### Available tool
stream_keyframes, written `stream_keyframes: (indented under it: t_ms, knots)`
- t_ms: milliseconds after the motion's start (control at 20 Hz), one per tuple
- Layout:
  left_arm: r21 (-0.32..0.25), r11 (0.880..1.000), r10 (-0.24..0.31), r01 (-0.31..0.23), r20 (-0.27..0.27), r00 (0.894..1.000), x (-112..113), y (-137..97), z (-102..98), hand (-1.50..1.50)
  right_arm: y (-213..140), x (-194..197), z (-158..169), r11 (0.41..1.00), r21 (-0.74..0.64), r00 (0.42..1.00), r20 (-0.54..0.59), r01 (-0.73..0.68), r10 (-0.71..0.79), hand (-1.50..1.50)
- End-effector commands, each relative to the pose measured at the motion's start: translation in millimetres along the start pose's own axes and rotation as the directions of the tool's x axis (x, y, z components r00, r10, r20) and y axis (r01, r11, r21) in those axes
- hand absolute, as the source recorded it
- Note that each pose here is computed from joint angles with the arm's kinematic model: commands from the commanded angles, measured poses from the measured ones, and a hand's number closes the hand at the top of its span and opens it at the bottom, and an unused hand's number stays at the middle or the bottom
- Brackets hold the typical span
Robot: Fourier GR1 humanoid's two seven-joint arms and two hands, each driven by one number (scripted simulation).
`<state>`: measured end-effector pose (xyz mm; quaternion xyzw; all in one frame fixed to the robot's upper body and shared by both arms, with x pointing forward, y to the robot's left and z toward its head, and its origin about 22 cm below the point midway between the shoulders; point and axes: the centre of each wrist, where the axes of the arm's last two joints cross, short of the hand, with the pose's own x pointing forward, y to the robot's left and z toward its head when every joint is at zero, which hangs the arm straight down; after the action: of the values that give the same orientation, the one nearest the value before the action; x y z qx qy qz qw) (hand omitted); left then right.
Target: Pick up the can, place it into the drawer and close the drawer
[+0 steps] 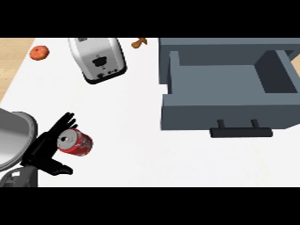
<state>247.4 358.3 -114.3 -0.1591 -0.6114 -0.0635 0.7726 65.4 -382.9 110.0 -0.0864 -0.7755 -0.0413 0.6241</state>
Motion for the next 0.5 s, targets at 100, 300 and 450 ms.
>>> stream_keyframes:
  t_ms: [100, 300, 450]
  knots:
    - [-0.012, 0.997, 0.074, -0.074, 0.034, 0.997, -10, -4, -8, -1.5, 1, -5, 8, 1.0, -0.018, 1.0, -0.016, 0.008, -0.008, -1.5]
    - [-0.062, 0.993, 0.098, -0.097, 0.026, 0.995, -3, -14, -23, 1.5, 6, 11, -5, 1.0, 0.005, 1.0, -0.013, 0.012, -0.012, -1.5]
    - [-0.129, 0.982, 0.137, -0.14, -0.029, 0.99, -3, -22, -34, 1.5, 5, 5, 5, 1.0, 0.027, 1.0, -0.023, 0.016, -0.015, -1.5]
